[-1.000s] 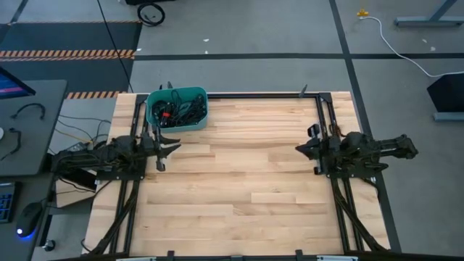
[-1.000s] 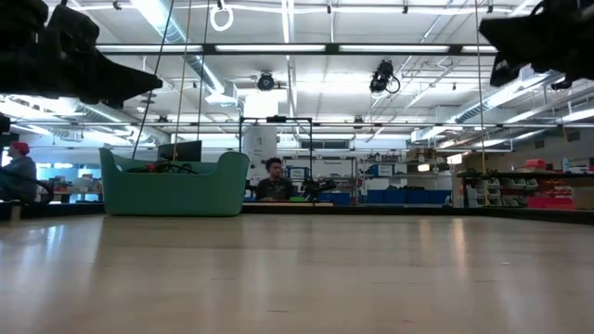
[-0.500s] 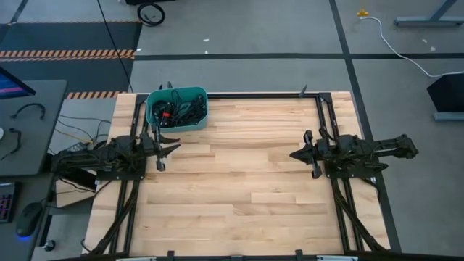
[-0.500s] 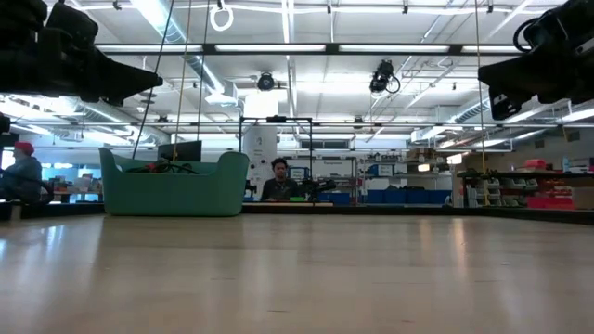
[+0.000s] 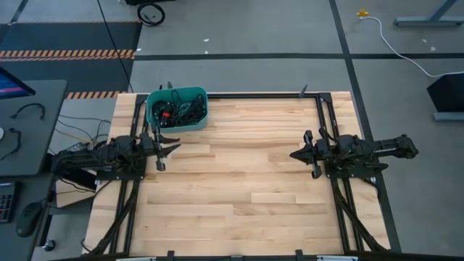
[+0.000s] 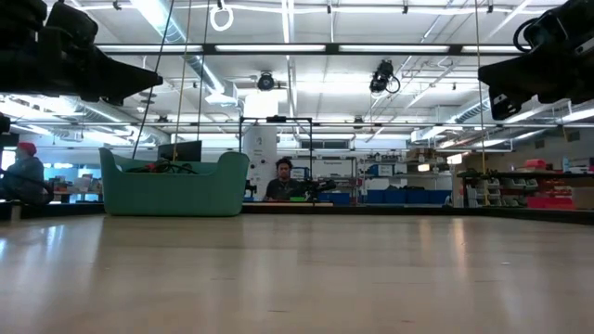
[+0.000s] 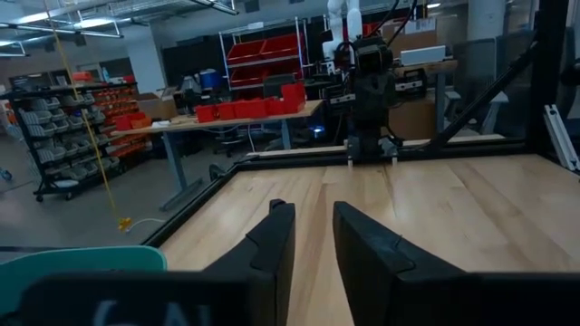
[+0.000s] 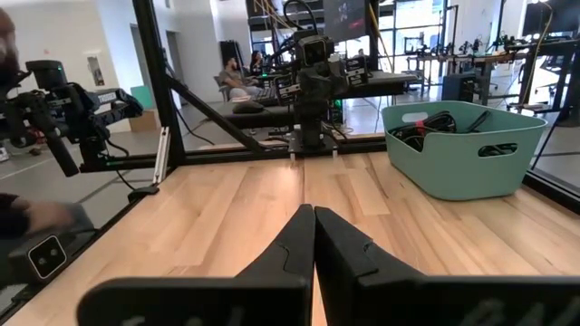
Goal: Pick and place USB-C Cables
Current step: Return to Home Position
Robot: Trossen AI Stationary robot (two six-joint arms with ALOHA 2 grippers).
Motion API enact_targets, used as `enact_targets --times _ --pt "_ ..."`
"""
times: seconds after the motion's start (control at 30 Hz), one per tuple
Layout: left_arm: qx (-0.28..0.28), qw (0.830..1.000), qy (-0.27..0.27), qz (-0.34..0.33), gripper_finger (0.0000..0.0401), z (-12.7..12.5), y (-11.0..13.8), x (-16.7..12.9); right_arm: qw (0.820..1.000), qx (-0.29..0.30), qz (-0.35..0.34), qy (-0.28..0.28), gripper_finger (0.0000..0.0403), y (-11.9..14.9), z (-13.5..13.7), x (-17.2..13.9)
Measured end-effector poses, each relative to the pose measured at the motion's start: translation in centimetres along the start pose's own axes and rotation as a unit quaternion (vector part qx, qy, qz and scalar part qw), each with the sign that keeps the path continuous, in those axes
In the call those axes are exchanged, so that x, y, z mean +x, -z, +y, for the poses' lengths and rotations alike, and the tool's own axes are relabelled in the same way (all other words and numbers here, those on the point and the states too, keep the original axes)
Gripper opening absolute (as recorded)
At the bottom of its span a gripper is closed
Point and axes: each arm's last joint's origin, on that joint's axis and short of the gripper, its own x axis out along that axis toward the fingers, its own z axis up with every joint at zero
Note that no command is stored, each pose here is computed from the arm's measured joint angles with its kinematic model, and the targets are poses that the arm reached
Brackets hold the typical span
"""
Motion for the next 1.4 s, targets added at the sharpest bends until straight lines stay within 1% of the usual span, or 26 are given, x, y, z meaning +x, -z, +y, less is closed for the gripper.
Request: enact_targets --times 0.13,0.37,0.63,0.9,1.17,1.4 --pt "0.000 1.000 0.000 0.000 0.0083 0.00 -0.01 0.00 1.000 0.000 0.000 0.000 0.0012 0.00 0.00 0.00" --pt "0.000 1.000 0.000 -0.001 0.0091 0.00 -0.02 0.00 1.000 0.000 0.000 0.000 0.0012 0.00 0.00 0.00" --pt "-0.001 1.000 0.000 -0.001 0.0083 0.00 -0.02 0.00 1.000 0.000 0.000 0.000 0.0012 0.00 0.00 0.00" --pt "0.000 1.000 0.000 -0.001 0.0091 0.00 -0.02 0.00 1.000 0.000 0.000 0.000 0.0012 -0.01 0.00 0.00" --pt "0.000 1.000 0.000 -0.001 0.0083 0.00 -0.02 0.00 1.000 0.000 0.000 0.000 0.0012 -0.01 0.00 0.00" --pt "-0.001 1.000 0.000 -0.001 0.0091 0.00 -0.02 0.00 1.000 0.000 -0.001 0.000 0.0012 -0.01 0.00 0.00"
